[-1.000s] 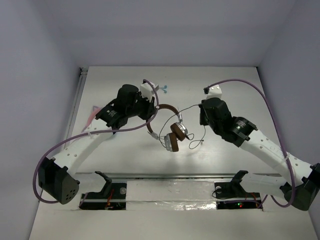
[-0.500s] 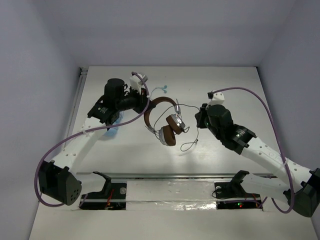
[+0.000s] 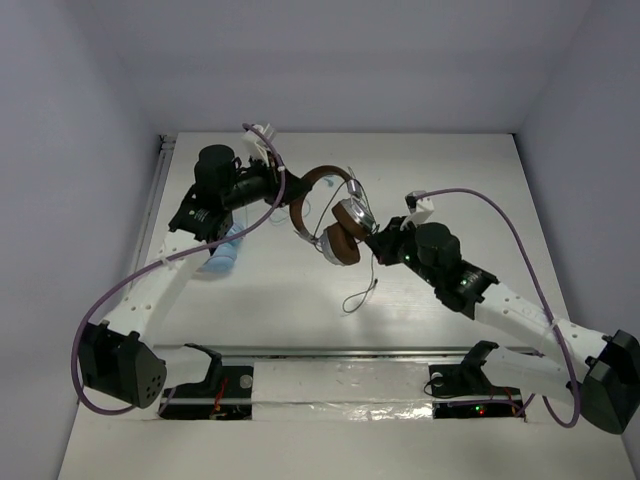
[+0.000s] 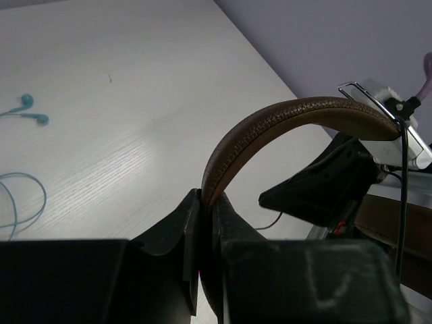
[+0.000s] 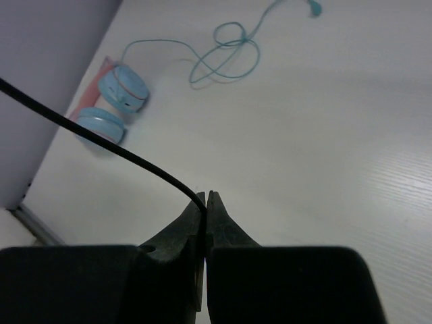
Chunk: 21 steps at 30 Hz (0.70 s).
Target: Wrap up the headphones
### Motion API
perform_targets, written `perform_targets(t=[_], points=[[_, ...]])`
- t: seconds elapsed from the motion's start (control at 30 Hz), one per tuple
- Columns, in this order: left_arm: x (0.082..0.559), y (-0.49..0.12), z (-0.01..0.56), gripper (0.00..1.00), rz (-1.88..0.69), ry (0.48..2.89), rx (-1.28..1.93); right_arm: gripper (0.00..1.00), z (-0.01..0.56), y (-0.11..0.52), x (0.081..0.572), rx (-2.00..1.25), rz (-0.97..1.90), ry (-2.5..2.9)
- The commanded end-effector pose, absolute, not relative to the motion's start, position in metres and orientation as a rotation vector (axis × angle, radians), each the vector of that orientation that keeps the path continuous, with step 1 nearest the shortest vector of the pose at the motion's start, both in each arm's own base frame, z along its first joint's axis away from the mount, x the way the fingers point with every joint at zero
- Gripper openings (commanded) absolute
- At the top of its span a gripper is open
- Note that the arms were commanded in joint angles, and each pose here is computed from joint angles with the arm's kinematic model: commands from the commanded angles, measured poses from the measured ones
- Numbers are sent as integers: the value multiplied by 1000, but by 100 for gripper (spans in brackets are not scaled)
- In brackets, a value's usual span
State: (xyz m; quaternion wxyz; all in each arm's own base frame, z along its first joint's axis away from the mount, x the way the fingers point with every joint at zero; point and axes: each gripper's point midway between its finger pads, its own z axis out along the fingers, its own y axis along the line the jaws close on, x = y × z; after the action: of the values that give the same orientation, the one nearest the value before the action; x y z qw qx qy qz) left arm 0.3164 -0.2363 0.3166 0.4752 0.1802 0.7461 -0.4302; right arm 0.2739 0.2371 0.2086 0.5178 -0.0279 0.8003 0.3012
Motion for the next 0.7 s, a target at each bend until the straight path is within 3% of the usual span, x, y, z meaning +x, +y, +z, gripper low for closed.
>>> perform_targets(t=[0.0,0.17,0.43,0.67], points=[[325,-241,389,0,-1142,1604,347,0,243,265,269,-133,939,1762],[328,-245,401,0,-1215,1555,254,5,252,292,262,-213,1109,1666],[312,-256,434,0,-1251,1516,280,45,245,314,282,-242,1134,1581],[311,-251,451,0,-1235,1517,257,50,234,326,290,-281,1140,1576]])
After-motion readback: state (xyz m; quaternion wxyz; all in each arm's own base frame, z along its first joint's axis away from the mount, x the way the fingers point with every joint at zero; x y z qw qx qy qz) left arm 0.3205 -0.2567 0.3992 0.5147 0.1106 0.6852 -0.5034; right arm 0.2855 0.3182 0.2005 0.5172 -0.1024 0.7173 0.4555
